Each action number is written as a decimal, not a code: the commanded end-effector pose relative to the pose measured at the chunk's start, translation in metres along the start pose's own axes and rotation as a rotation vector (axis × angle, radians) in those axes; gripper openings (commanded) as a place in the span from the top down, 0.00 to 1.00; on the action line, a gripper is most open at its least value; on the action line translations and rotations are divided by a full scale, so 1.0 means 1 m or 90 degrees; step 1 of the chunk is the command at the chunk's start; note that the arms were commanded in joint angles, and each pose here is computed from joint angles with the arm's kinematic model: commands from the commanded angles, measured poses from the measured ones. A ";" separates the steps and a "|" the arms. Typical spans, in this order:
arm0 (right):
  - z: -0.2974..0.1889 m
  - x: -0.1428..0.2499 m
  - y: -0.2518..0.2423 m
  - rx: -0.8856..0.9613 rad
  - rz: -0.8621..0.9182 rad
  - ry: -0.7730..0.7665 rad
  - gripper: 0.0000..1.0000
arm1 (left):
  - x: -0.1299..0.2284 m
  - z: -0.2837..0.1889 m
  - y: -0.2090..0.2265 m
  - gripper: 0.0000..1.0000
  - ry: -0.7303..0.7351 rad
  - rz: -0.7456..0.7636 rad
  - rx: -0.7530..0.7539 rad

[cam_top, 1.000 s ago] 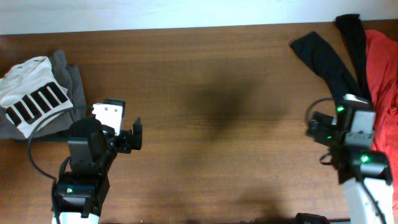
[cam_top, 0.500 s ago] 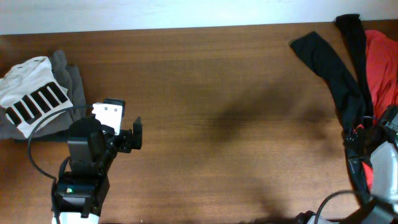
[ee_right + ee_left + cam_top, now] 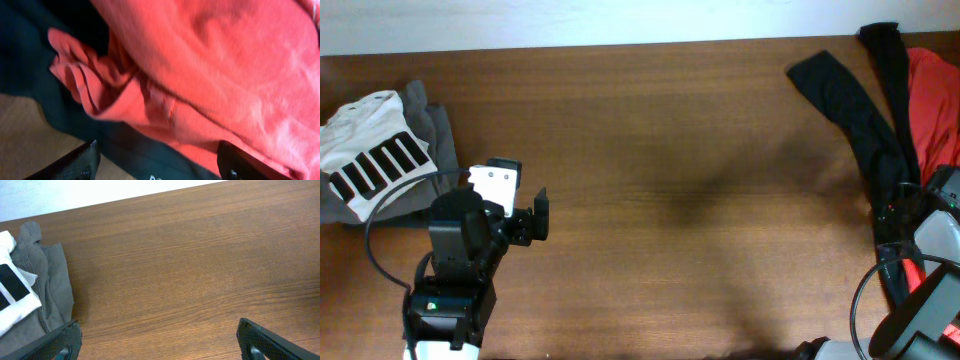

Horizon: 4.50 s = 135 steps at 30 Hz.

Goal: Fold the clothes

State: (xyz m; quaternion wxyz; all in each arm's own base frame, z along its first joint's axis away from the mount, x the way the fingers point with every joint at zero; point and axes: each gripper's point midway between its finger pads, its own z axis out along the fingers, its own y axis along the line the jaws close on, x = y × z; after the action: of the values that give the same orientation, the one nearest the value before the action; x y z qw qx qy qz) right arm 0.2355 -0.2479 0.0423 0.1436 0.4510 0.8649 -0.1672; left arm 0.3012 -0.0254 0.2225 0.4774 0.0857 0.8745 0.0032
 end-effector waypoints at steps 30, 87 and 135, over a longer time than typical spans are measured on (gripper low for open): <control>0.006 -0.013 -0.018 0.010 0.016 -0.018 0.41 | -0.010 -0.005 -0.002 0.02 -0.017 0.005 0.008; -0.328 0.229 0.337 -0.634 -0.698 -0.201 0.96 | -0.022 -0.005 -0.001 0.02 -0.048 0.006 0.005; -0.201 0.022 0.085 -0.221 -0.231 0.005 0.47 | 0.115 0.130 -0.323 0.01 0.257 -0.185 0.483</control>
State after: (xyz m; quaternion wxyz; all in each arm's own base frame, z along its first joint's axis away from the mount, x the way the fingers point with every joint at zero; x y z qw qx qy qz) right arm 0.2723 -0.1022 0.1943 0.1720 0.2541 0.9509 -0.0404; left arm 0.3040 -0.3247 0.0403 0.2364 0.1262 0.8901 -0.3687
